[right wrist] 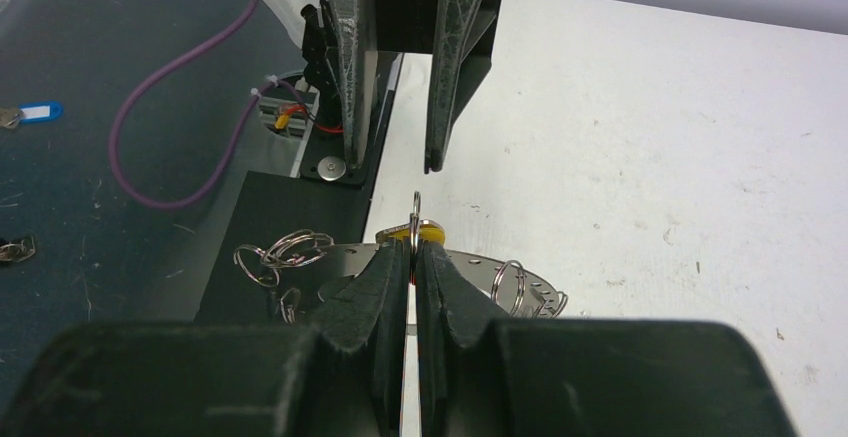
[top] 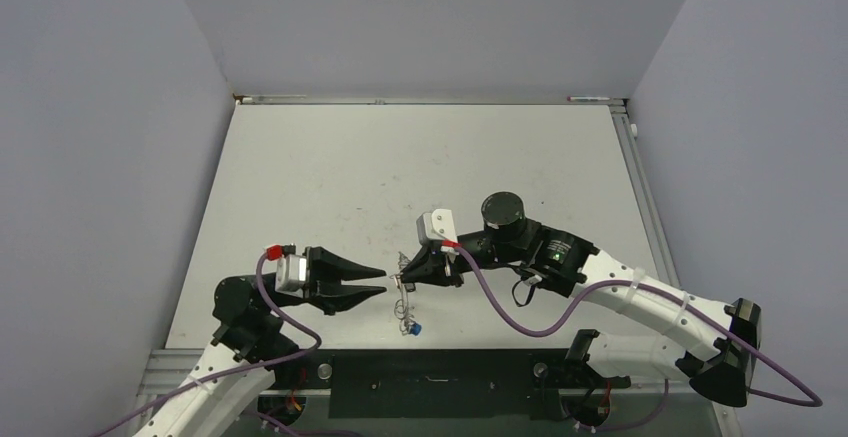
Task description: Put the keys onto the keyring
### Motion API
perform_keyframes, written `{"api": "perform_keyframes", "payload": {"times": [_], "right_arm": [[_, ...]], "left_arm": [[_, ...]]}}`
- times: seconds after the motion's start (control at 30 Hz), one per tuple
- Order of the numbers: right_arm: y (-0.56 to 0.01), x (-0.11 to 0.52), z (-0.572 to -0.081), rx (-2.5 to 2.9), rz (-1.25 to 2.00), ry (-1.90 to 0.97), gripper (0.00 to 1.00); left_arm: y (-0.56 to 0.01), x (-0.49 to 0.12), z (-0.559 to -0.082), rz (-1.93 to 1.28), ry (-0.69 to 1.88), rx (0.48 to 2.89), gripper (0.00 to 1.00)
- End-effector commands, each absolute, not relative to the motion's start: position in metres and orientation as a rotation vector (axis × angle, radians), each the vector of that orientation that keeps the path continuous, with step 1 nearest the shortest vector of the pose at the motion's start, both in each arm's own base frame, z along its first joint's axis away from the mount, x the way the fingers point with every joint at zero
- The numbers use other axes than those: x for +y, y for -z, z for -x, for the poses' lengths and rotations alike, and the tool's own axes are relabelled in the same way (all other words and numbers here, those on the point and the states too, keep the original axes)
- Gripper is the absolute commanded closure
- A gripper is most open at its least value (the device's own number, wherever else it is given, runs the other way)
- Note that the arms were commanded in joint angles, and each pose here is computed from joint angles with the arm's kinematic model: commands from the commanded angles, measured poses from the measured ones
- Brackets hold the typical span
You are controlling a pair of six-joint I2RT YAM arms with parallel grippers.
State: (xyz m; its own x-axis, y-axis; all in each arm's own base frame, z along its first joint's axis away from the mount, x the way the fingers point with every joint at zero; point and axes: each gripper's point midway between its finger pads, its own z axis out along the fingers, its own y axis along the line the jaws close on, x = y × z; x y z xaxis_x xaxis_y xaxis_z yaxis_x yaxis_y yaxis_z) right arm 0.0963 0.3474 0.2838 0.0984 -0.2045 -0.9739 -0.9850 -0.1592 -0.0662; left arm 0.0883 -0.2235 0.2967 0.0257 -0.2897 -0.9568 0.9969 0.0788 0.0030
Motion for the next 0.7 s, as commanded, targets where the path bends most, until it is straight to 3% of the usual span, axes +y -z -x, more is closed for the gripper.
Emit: {"api": "perform_keyframes", "payload": {"times": [0.0,0.67], "right_arm": [[-0.3226,0.3544,-0.0863,1.064,1.517,-1.180,0.95],[-0.3147,0.3593,-0.0787,1.064,1.587,-1.202,0.95]], "left_arm": [[-0.2977,-0.2278,-0.0824,-0.977,1.284,1.008,0.75],[-0.2892,-0.2339,-0.0824,-1.005,1.292,1.046,0.79]]}}
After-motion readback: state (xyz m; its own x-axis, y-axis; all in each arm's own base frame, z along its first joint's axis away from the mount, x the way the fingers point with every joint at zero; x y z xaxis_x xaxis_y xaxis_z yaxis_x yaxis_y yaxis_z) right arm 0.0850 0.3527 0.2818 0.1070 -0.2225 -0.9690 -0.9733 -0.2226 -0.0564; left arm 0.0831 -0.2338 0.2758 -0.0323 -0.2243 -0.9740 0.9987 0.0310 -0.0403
